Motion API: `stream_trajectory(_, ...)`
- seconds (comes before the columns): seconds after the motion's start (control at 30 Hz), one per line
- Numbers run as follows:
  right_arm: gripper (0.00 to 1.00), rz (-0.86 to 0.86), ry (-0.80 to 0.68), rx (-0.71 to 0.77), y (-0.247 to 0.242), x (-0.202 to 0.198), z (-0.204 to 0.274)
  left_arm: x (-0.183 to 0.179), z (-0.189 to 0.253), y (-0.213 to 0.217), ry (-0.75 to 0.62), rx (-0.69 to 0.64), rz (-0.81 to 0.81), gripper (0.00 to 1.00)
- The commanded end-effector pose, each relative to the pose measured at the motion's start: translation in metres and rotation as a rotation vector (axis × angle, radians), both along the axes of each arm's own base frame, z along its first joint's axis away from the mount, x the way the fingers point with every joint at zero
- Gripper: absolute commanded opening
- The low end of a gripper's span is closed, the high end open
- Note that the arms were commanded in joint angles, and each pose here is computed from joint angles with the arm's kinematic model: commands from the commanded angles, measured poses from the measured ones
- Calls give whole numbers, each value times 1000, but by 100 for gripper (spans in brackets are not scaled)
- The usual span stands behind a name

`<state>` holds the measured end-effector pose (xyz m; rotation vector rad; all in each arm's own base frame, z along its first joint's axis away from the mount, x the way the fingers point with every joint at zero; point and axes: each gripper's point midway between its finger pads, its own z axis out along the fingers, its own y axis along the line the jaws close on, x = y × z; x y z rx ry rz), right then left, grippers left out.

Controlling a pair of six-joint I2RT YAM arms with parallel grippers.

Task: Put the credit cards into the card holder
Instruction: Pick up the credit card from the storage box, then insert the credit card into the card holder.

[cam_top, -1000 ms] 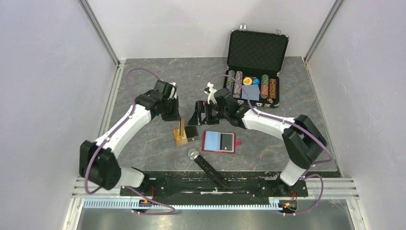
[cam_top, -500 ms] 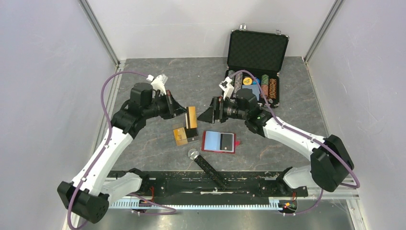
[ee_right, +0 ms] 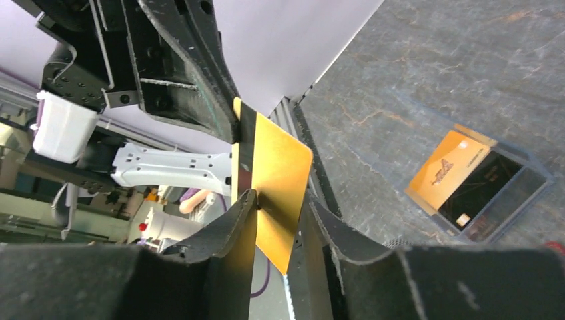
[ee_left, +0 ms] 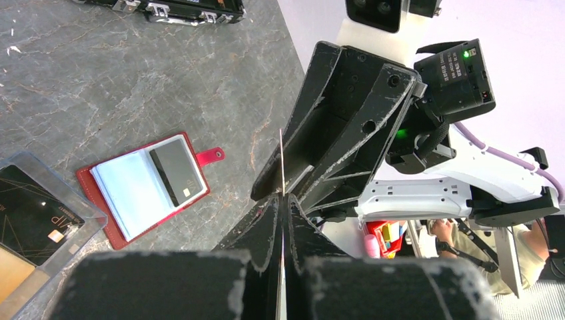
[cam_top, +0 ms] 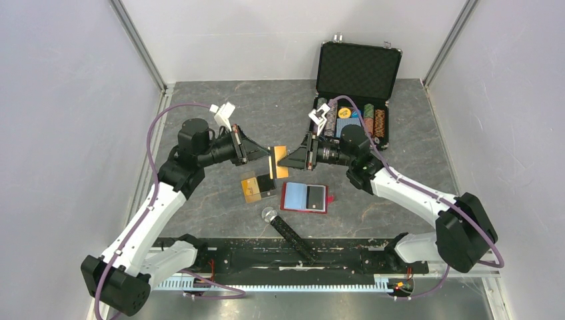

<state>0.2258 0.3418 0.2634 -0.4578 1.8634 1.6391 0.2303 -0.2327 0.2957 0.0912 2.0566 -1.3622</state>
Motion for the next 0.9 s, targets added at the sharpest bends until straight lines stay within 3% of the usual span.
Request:
stream_trajectory(0.0,25,54,-66,94,-2,-15,29,-4,12,-1,-18,-32,-8,2)
stream_trajectory(0.1,2,57,-76,93,-4,-16,32,-2,5,-2,2,-26,-5,5)
stream_trajectory(0.23,0,16,-70,17,-6,-9,19,1,-8,0,37,-1,17,36)
stream_trajectory(0.4,0,-90,7,-83,-31,6,-18,6,-41,6,121,62,62,55)
stream_trajectory(0.67,0,-297,155,-263,-99,20,-95,9,-105,-3,271,218,61,54)
stream_trajectory(0.87,0,-343,202,-372,-121,14,-132,-12,-159,-28,315,457,-21,41)
